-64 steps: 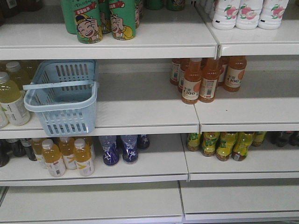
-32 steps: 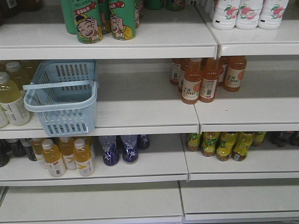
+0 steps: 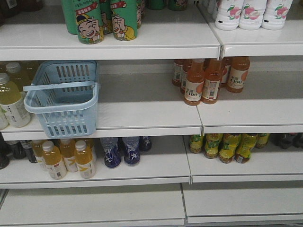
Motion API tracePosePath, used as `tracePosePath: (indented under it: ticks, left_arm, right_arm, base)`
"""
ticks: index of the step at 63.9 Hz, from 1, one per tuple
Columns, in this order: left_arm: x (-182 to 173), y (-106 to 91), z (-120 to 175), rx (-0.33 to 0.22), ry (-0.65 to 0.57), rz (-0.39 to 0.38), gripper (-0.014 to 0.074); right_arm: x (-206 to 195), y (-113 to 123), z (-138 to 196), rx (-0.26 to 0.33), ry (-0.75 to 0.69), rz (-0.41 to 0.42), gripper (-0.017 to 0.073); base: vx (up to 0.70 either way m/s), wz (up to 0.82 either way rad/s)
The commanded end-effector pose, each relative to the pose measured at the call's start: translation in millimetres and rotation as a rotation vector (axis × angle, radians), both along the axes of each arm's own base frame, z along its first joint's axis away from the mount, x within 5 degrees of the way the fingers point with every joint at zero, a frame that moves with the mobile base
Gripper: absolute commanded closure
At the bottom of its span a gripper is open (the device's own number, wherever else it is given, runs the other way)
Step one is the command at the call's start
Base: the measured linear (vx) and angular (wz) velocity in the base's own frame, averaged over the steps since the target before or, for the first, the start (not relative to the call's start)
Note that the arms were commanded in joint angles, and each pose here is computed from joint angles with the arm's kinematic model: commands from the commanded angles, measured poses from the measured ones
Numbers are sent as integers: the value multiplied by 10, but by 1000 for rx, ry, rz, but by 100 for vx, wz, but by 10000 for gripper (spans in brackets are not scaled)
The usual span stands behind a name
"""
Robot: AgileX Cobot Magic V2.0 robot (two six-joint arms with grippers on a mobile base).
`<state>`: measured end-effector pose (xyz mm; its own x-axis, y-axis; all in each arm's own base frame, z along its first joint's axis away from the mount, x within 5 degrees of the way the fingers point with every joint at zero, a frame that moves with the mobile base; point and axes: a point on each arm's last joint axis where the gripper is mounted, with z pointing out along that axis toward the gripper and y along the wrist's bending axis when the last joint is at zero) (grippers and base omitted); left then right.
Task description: Place coke in basket with both arms
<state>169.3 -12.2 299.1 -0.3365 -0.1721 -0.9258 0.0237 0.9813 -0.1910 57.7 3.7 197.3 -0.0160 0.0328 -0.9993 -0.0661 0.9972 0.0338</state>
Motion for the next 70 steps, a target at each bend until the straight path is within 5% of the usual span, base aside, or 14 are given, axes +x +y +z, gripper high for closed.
tracePosePath:
  ticks: [1,22,50,61,66,70]
  left_arm:
    - [66,6,161,-32,-91,22,599]
    - [78,7,159,-31,-95,24,546]
    - [72,2,139,-30,-72,18,123]
    - [76,6,153,-30,-88,22,54]
    - [81,10,171,-48,-107,32,55]
    - [85,12,188,-123,-120,55,55]
  right_arm:
    - [10,5,29,-10,-51,4,569]
    - [10,5,29,-10,-51,4,569]
    - [10,5,29,-10,-51,4,569]
    - [10,5,29,-10,-51,4,569]
    - [10,5,29,-10,-51,4,569]
    - [10,5,29,-10,-51,4,569]
  base:
    - [0,0]
    - [0,0]
    - [0,0]
    - [0,0]
    - [0,0]
    - [0,0]
